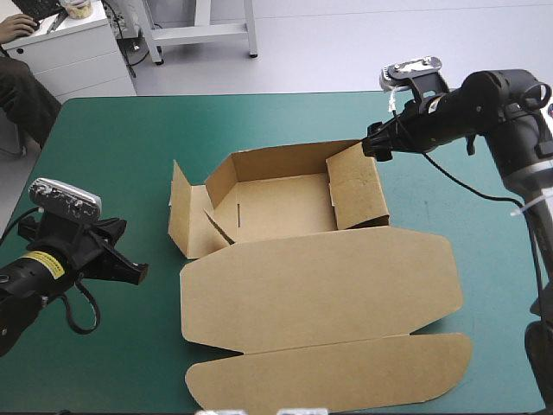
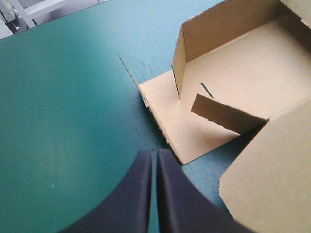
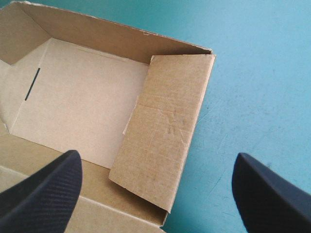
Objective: Fold the box
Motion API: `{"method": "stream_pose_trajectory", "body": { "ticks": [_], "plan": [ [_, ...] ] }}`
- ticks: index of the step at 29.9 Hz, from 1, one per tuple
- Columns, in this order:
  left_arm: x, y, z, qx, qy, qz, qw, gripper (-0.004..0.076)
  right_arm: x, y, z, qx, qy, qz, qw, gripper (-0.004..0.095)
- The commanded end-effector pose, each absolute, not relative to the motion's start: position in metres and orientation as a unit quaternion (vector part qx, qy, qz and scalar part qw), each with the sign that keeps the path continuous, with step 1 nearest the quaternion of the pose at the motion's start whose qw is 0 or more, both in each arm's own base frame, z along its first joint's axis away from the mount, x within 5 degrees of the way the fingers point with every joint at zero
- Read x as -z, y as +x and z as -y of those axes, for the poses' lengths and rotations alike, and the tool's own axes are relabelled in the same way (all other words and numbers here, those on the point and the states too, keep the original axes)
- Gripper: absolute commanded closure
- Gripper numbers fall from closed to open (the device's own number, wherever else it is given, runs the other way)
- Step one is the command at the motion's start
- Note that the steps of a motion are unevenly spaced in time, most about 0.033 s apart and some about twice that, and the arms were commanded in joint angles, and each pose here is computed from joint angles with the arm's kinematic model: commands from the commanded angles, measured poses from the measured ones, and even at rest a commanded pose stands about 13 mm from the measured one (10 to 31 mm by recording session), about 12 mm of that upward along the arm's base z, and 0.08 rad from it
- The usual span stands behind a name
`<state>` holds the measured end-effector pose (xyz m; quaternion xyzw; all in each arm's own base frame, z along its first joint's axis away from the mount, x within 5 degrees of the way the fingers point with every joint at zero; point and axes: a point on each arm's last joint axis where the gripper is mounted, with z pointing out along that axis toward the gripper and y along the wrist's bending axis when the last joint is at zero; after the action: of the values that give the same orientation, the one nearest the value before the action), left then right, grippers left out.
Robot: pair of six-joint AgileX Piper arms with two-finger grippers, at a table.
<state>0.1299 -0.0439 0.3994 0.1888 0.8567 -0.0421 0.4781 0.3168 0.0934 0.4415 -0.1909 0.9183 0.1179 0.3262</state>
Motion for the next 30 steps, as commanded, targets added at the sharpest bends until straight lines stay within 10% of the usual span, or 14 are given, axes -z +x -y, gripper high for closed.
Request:
{"method": "stream_pose_trajectory", "body": {
  "ticks": [1,23,30],
  "plan": [
    [-0.41,0.13,0.044,0.048,0.181,-0.842,0.507,0.0708,-0.467,0.297,-0.086,-0.111,-0.19,-0.906,0.363,0.0144],
    [-0.41,0.129,0.044,0.049,0.181,-0.844,0.502,0.0708,-0.327,0.403,-0.107,-0.095,-0.154,-0.964,0.195,0.0154],
    [-0.41,0.129,0.044,0.048,0.182,-0.844,0.502,0.0708,-0.311,0.412,-0.113,-0.116,-0.153,-0.964,0.184,0.0355]
  ]
}}
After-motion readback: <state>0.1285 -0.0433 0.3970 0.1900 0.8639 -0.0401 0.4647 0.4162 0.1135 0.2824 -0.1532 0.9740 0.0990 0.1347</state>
